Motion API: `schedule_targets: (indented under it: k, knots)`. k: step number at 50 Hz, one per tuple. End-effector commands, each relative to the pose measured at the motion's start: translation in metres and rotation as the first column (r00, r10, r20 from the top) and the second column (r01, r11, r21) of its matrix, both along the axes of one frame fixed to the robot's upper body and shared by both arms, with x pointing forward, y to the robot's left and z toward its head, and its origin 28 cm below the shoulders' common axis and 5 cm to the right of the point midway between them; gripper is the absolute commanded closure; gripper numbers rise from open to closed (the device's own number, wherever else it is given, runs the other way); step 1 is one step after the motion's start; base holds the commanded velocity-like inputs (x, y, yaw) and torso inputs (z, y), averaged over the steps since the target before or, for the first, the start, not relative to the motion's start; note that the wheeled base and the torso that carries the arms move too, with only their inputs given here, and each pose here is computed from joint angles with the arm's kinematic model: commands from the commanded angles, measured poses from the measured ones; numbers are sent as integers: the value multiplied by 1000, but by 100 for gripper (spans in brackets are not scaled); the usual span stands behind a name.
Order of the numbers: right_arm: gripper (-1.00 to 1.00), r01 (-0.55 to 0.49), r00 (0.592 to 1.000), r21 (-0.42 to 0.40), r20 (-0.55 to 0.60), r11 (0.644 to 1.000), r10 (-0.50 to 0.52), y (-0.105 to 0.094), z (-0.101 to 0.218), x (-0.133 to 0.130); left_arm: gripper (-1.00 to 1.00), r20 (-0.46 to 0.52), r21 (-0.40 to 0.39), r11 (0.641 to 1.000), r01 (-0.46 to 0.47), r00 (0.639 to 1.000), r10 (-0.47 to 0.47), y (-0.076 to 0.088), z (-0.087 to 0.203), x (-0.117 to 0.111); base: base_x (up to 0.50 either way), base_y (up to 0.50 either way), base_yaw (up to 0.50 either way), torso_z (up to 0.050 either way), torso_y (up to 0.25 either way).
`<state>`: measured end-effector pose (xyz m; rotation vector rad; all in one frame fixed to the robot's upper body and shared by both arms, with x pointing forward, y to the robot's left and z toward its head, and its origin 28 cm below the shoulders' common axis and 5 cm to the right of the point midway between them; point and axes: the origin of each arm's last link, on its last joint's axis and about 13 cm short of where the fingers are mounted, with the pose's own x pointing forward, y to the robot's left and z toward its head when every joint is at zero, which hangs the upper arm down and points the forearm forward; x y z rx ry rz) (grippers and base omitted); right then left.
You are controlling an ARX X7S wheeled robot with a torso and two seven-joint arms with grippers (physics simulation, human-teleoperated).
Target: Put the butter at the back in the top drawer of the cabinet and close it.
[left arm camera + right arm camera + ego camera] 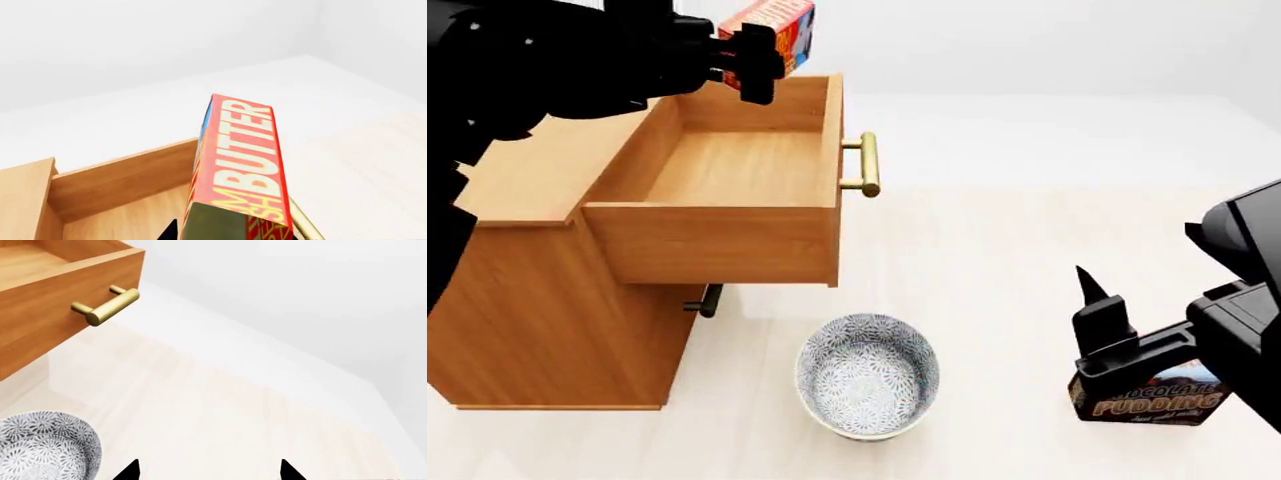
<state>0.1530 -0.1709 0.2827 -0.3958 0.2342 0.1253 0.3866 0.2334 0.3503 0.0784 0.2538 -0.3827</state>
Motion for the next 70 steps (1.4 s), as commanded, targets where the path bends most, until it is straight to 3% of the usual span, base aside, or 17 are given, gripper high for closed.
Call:
schedule_targets:
  k: [1, 70]
  knots:
    - [-100, 10, 1000, 4, 6, 1000, -10, -1, 0, -1, 100, 18, -20, 1000, -21, 1000, 22, -1, -3, 9, 0, 0, 0, 0, 0]
    - [-100, 53, 998, 4, 23, 999, -53, -7, 0, -2, 100, -118, -59, 998, -30, 993, 22, -5, -56, 36, 0, 0, 0, 0, 1]
